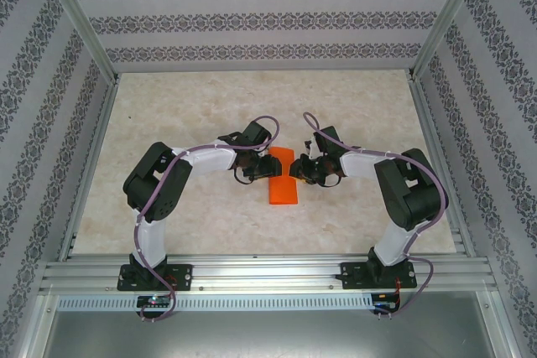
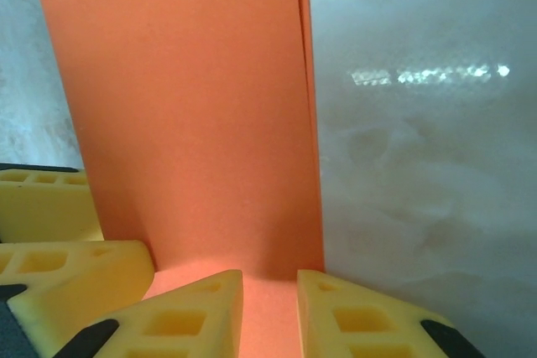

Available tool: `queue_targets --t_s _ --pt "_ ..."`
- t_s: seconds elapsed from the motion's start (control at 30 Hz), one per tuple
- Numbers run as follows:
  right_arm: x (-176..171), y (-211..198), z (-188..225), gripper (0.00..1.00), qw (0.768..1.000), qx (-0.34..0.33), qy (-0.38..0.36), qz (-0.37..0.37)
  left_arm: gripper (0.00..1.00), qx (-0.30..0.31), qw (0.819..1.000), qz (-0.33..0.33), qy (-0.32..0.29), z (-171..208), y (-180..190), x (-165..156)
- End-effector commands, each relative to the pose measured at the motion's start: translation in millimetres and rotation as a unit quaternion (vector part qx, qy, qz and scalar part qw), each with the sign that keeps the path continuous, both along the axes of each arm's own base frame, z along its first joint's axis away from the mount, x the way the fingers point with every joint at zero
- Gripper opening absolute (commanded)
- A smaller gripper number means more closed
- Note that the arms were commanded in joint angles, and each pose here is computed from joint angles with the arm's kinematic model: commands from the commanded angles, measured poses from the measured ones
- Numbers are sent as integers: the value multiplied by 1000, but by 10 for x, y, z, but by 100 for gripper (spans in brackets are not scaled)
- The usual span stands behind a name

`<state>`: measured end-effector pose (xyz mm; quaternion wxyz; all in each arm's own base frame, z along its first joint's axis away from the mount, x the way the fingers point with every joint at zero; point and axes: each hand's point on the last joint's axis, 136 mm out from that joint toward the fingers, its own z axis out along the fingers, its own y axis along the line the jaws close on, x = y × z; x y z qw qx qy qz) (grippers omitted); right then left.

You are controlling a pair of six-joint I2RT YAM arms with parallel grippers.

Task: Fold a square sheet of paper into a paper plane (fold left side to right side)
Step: Hold the square sheet of paper at the center of the table, then first fold the square sheet of paper in half at the center of the table.

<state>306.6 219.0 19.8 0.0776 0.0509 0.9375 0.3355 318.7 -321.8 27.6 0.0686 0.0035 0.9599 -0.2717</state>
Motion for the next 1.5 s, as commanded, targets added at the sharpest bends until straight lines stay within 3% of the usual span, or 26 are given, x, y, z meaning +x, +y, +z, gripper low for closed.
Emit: queue_targets --t_s 0.0,0.27,0.63,0.83,0.93,1.1,1.47 --pt "2 63 -11 24 1000 -2 4 12 50 5 999 -28 25 -206 -123 -177" --pt "-98 -31 -182 23 998 -42 32 20 51 -17 999 -28 10 -12 -151 -139" --pt "-160 -120 -297 21 996 -71 48 23 56 -33 999 7 -34 511 212 8" --pt "-157 -128 -312 21 996 -75 50 23 37 -124 991 -29 -35 734 -51 -40" --pt "-157 -123 -314 21 996 -76 50 24 28 -165 985 -36 -23 732 -197 -51" --pt "-149 -118 -308 21 995 -77 50 25 24 -197 979 -55 -10 696 -398 -76" --pt "-149 -95 -308 21 995 -79 50 28 23 -132 990 -44 19 270 -314 -125"
